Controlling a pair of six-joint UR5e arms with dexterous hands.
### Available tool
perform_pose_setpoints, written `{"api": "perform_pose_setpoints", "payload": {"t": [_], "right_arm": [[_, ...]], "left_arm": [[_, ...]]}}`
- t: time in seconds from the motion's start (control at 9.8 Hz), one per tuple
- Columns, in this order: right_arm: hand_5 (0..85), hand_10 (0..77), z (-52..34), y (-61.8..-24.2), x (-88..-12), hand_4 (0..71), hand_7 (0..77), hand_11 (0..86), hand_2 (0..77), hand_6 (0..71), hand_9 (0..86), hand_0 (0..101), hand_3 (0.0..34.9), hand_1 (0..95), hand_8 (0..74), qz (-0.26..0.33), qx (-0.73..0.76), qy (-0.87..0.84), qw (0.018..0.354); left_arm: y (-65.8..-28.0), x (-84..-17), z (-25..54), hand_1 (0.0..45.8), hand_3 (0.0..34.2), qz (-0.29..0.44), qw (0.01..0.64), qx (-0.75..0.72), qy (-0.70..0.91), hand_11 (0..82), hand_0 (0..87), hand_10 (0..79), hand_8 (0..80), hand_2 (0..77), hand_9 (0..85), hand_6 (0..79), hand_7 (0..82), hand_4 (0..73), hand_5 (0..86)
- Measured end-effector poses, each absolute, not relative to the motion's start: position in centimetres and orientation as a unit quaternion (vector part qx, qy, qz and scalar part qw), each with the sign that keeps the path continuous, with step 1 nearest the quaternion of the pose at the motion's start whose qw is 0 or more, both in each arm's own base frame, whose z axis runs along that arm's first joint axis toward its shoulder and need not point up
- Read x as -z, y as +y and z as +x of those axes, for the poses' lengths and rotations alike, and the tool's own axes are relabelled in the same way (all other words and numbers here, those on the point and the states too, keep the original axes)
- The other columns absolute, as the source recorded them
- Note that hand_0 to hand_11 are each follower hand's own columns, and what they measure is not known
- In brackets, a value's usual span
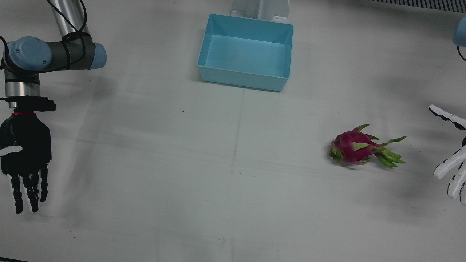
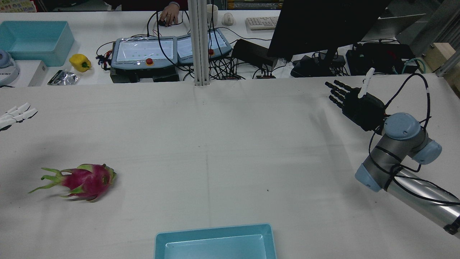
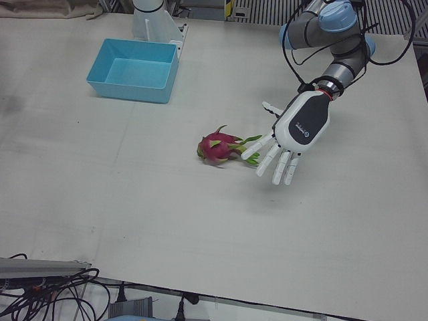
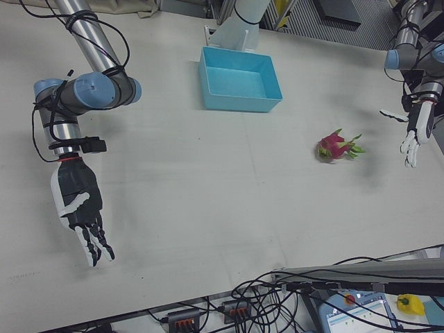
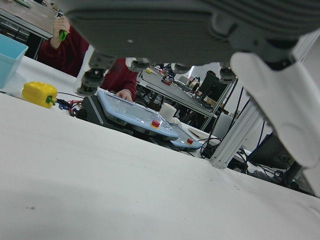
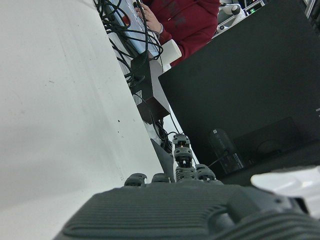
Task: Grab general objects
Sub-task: 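Move the left hand in toward the pink dragon fruit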
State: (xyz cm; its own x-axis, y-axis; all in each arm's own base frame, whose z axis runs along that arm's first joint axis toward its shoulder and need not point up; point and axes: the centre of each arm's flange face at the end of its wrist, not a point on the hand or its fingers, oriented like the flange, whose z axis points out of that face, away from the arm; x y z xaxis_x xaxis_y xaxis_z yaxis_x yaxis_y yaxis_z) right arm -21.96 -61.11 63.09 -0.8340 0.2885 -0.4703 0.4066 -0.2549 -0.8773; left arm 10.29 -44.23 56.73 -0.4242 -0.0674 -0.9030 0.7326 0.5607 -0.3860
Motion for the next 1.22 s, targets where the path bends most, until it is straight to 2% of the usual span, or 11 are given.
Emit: {"api": "perform_pose_setpoints", "payload": {"t": [0.71,1.22], "right_arm": [[0.0,0.0,-22.0,-61.1,-63.1,0.0,0.0,1.1,1.6,0.0,1.1,0,0.0,6.5,0.0,0.285,0.739,0.609,0.040],[0.0,0.0,-22.0,-61.1,-63.1,0.0,0.0,0.5,2.2,0.0,1.1,0,0.0,6.5,0.0,0.285,0.739,0.609,0.040]], "left_arm": [[-43.1,-57.0,10.8,0.0,29.9,0.219,0.561,0.399,0.691,0.5,46.5,21.8,1.1,1.6,1.1,0.0,0.5,0.5,1.6],[-42.3,-57.9,11.8,0.0,29.9,0.201,0.585,0.400,0.677,0.5,46.7,21.8,1.1,1.6,0.5,0.0,0.5,0.5,1.6]]}}
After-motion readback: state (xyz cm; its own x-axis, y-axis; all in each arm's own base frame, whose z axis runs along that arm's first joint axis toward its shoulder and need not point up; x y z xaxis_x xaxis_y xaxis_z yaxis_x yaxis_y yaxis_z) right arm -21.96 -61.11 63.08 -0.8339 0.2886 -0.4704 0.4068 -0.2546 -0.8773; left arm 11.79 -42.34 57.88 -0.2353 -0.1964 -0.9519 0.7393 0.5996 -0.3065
